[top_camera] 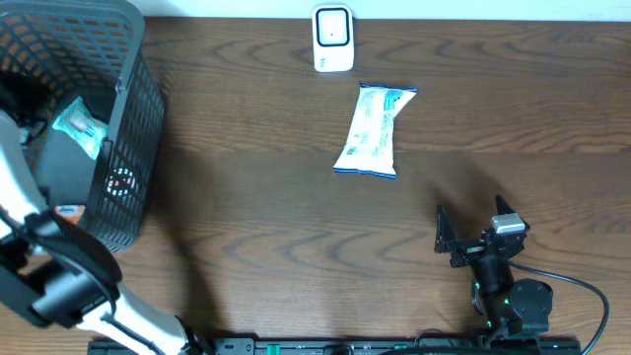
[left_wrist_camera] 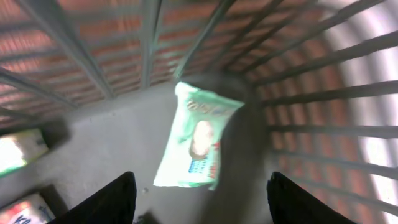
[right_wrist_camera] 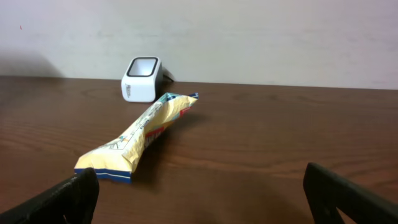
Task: Scan the item barcode
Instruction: 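Grasp the small green packet with the left gripper and lift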
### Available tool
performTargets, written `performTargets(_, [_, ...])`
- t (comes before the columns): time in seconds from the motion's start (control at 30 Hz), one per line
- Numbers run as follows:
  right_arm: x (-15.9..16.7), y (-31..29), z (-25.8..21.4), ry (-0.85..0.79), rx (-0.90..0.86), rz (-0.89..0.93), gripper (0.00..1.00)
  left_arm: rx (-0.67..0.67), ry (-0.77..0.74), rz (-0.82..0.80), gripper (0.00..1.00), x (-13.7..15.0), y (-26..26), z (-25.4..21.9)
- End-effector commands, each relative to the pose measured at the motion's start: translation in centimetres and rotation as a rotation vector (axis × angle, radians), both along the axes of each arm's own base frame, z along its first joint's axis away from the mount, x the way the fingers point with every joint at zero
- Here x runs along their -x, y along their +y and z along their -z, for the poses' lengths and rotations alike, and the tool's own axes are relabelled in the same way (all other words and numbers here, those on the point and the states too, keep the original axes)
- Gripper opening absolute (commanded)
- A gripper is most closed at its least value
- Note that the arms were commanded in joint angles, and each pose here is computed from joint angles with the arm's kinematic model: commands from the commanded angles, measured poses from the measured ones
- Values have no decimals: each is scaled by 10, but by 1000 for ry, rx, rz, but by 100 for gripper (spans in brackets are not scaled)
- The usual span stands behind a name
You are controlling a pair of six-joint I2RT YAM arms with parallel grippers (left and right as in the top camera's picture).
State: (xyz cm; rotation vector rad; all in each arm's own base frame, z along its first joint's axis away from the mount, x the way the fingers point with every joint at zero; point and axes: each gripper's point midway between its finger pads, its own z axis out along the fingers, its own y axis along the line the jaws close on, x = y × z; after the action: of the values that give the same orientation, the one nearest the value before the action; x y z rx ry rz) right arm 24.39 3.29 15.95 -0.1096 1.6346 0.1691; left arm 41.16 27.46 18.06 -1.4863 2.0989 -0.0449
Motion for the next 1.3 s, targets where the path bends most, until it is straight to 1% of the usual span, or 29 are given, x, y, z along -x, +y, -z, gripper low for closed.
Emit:
performTargets(0.0, [1,2,0,0,-6,-12,99,41,79,1,67,0,2,39])
performTargets(0.13, [1,2,0,0,-6,-12,99,98,130,11,67,-5,1,79])
performTargets(0.3, [1,2,0,0,-6,-12,99,160,127,40,67,-19,-3,116])
performTargets(0.47, [1,2,0,0,-6,-12,99,142,135,100,67,-34,-8,137])
performTargets(0.6, [1,2,0,0,-6,-12,99,101,139,169,68,-44,-15,142])
performTargets(0.8, [1,2,0,0,-6,-12,99,-22,256,134,68,-30,-2,144])
performTargets(0.97, [1,2,0,0,-6,-12,99,-29,314,184,67,-19,-4,153])
performTargets(1.07, [1,2,0,0,-6,-12,99,-17,331,186,57,-14,-7,157])
performTargets(1.17, [1,2,0,0,-6,-12,99,-10,341,188,40,-12,-8,158])
performTargets(1.27, [1,2,0,0,-6,-12,99,-4,349,189,27,-9,-9,158])
